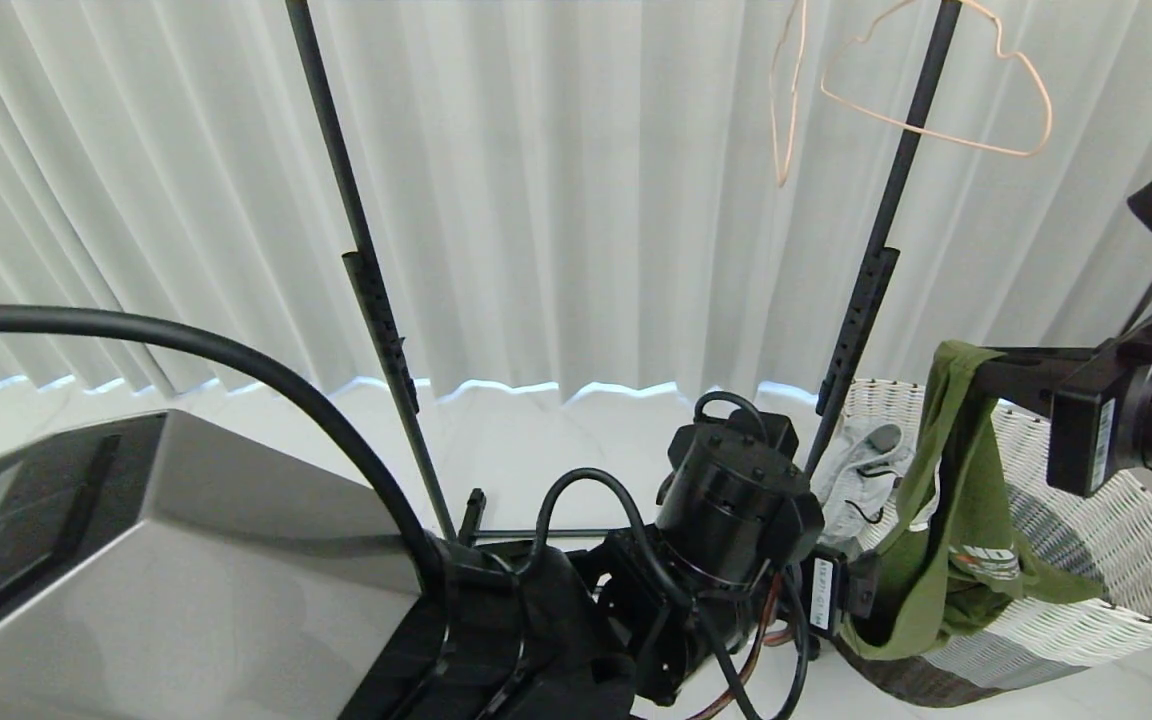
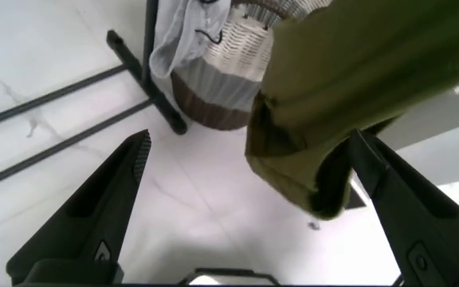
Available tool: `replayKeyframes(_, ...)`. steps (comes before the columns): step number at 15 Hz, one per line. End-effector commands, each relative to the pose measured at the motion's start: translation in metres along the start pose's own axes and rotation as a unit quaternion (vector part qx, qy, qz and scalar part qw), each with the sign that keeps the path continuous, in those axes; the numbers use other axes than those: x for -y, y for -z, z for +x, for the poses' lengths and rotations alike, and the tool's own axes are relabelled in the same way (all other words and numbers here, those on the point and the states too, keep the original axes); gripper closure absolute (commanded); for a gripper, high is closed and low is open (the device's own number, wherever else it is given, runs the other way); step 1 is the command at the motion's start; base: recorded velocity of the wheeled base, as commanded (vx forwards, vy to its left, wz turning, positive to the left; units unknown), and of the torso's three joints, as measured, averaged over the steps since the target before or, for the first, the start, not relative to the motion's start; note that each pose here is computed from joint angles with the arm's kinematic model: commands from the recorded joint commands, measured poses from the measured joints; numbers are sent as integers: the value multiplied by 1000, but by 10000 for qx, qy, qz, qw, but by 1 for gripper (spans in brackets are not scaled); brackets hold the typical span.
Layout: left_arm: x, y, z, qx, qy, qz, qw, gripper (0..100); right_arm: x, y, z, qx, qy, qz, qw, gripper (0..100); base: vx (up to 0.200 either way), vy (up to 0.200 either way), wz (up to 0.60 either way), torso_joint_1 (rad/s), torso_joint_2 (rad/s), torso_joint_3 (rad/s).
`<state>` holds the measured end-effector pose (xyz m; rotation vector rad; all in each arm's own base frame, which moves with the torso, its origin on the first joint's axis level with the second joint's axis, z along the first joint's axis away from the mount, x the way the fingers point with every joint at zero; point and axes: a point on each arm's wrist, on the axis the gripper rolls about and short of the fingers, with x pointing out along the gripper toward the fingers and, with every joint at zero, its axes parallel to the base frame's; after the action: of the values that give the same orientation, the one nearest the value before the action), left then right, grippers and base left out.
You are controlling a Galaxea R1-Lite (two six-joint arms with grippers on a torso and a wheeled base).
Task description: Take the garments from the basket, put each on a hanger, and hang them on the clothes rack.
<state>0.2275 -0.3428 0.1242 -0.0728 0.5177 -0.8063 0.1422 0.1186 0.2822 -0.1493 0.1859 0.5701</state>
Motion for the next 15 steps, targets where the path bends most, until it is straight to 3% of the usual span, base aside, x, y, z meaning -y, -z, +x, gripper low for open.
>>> replayKeyframes(1, 0, -2, 8, 63, 23, -4, 10000, 0, 0, 0, 0, 9, -13, -7, 10000, 100, 0, 0, 0, 0, 0, 0)
replayKeyframes(3, -1, 6, 24, -13, -12, 15, 10000, 0, 0, 0, 0, 10, -21, -7, 10000, 100, 0, 0, 0, 0, 0, 0)
replayKeyframes(6, -19, 23, 41, -262, -274, -38, 9993, 0, 0, -1, -1, 33, -19, -3, 10000, 100, 0, 0, 0, 0, 0, 0)
replayKeyframes(12, -30, 49, 35, -712, -446, -33, 9965, 0, 1, -1, -1, 30, 11, 17, 10000, 100, 0, 0, 0, 0, 0, 0)
replayKeyframes(13, -30, 49, 33, -690, -439, -42, 9966, 100, 2, -1, -1, 21, 33, 21, 10000, 100, 0, 0, 0, 0, 0, 0)
replayKeyframes(15, -29, 44, 20, -560, -419, -44, 9975, 100, 3, -1, -1, 16, 85, 21, 10000, 100, 0, 0, 0, 0, 0, 0)
